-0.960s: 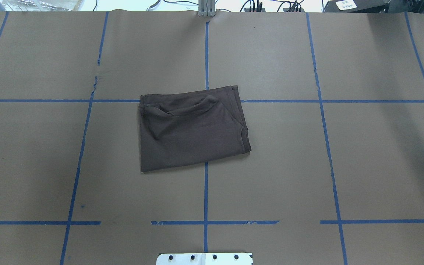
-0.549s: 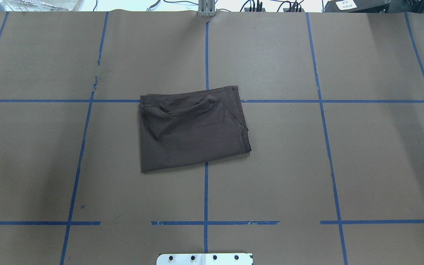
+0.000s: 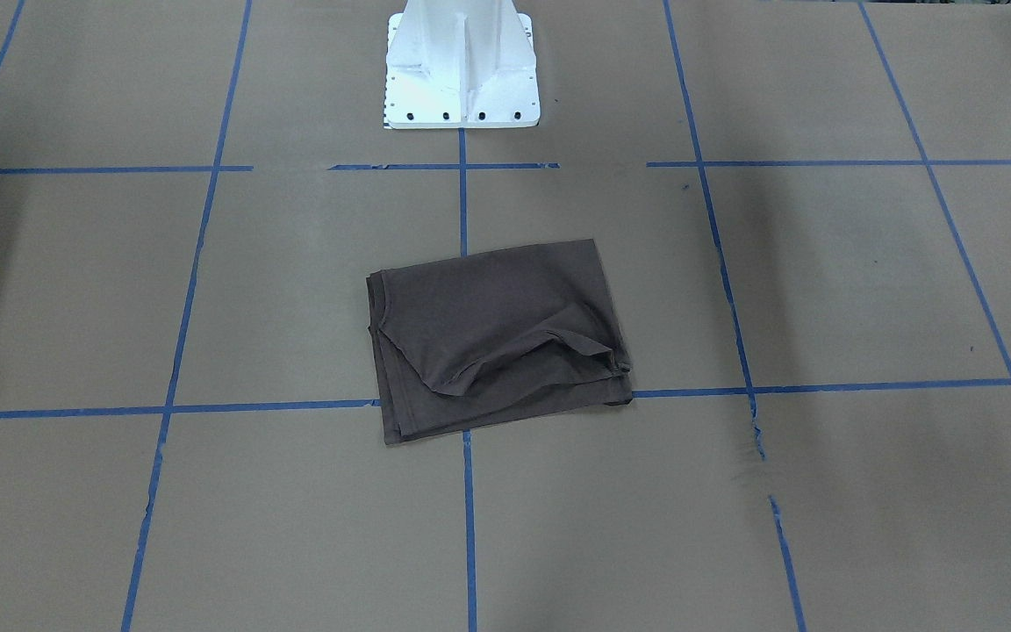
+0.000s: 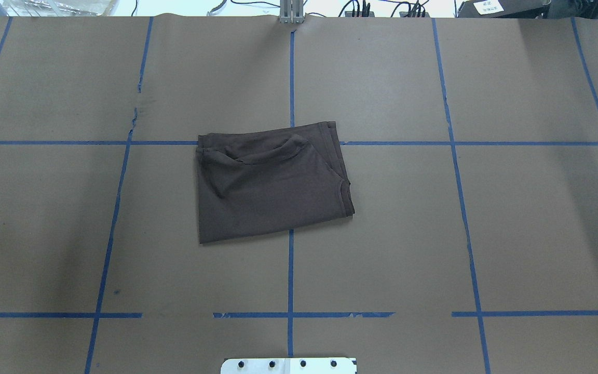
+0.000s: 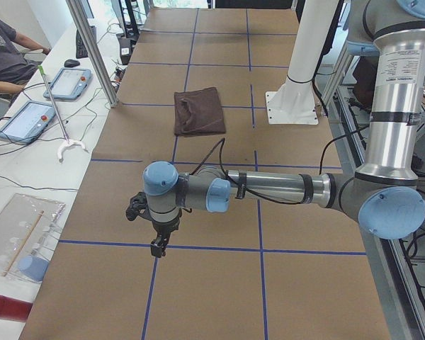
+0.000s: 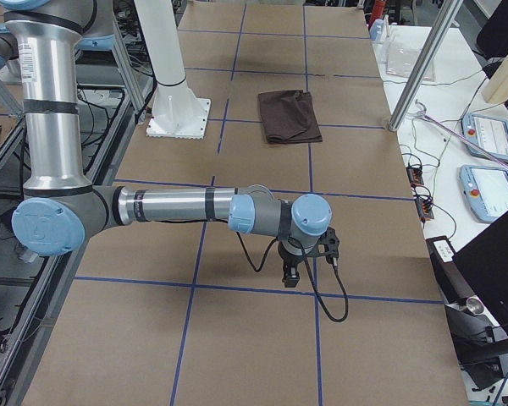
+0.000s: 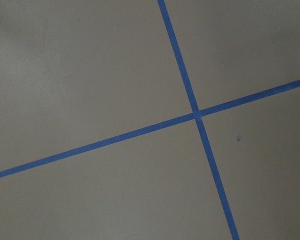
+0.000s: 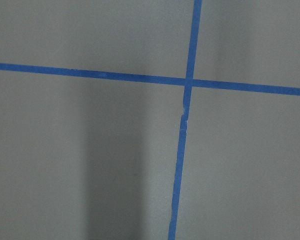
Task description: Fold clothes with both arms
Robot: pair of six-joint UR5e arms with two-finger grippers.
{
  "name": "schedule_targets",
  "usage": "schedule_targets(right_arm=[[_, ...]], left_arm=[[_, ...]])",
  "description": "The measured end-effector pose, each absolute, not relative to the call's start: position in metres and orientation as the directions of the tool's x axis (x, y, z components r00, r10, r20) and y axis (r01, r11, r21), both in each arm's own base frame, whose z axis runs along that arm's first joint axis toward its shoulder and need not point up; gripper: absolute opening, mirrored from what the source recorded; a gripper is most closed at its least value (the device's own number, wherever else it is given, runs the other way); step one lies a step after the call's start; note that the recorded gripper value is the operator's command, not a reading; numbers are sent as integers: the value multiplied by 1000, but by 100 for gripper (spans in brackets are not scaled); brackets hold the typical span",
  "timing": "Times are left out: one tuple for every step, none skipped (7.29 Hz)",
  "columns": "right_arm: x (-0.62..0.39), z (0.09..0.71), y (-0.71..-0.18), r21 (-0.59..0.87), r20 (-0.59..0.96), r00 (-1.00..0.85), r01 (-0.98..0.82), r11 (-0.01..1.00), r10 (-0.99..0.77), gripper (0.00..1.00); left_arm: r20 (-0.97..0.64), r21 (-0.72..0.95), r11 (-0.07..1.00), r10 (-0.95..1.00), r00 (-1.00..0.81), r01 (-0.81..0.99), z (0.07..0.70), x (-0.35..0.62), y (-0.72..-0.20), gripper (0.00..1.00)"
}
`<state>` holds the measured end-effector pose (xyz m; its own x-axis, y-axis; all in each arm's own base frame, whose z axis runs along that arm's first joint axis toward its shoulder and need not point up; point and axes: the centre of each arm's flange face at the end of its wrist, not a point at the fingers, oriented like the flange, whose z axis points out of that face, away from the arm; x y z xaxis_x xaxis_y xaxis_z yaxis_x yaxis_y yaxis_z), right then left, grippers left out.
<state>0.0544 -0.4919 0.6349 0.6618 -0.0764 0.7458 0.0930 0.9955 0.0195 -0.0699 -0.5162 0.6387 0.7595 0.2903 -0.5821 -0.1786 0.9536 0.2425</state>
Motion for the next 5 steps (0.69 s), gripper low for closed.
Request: schedule_targets(right_arm=[[66,634,-491,28,745,663,69,997,-67,100],[74,633,-490,33,745,664,52,998,-59,100],[78,632,-490,35,745,664,44,998,-56,100],[80,631,-490,37,746,664,40,999,-54,100],[81,631,-490,38,747,663,37,999,-53,100]], left_arm=[[-582,244,953,291,759,-179,639,-70,-517,100],[-583,243,953,291,759,-179,641,-70,-517,100],[-584,239,954,288,758,-179,644,-70,-517,100],[-589,227,959,275,760,-171,647,-70,-517,100],[-599,202,969,236,765,-141,649,-70,-517,100]])
